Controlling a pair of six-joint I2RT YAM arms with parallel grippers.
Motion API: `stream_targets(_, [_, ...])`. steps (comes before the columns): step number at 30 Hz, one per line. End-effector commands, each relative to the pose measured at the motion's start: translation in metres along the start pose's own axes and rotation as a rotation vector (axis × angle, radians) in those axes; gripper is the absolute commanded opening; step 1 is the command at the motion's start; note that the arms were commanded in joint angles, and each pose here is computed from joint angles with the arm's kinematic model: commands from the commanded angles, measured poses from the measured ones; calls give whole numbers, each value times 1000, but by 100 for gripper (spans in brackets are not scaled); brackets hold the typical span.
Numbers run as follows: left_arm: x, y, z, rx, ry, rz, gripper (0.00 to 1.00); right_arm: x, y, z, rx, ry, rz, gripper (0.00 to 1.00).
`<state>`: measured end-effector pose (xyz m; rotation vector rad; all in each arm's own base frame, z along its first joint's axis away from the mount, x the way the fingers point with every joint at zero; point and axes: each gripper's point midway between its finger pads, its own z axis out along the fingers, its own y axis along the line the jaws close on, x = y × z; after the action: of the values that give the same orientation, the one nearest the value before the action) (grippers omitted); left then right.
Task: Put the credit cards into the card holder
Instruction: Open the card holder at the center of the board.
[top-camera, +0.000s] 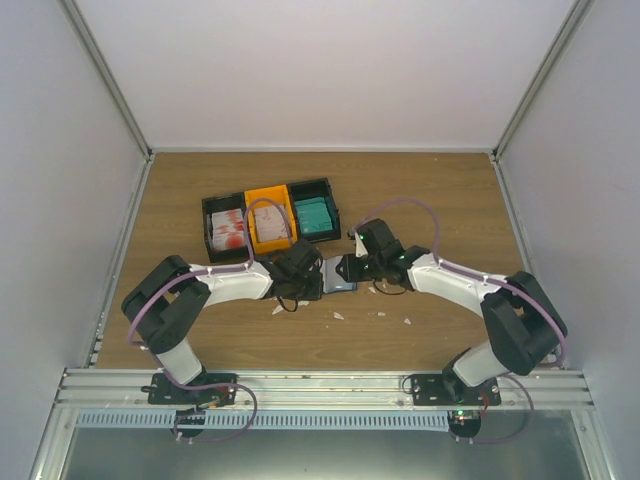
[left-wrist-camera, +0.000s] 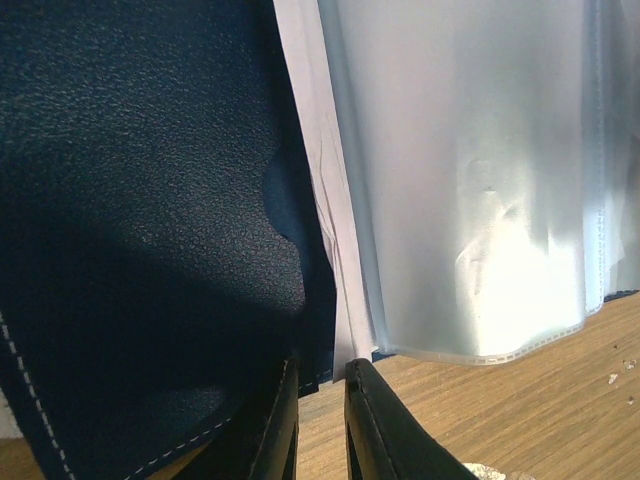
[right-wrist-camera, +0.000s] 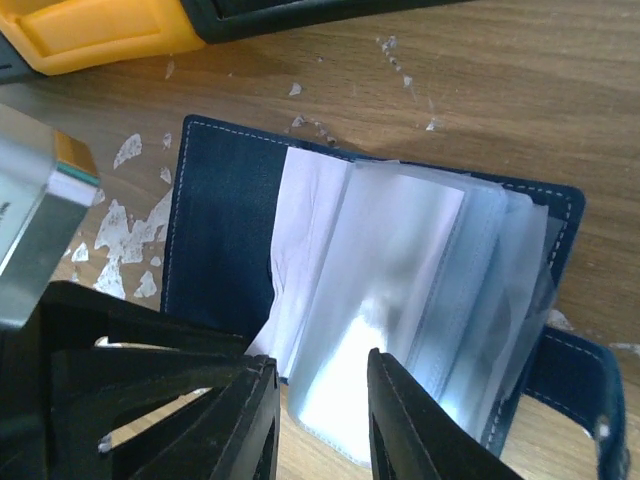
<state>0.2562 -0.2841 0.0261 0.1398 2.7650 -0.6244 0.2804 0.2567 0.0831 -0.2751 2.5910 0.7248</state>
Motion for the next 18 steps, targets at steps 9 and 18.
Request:
stream_targets(9, [0,-1,6,12,-13,-7,18,13,-8,30,-13,57,40,38])
stream_targets(18, [13,15,7,-18,-6,-61,15,17,-5,38,-59,66,92,52])
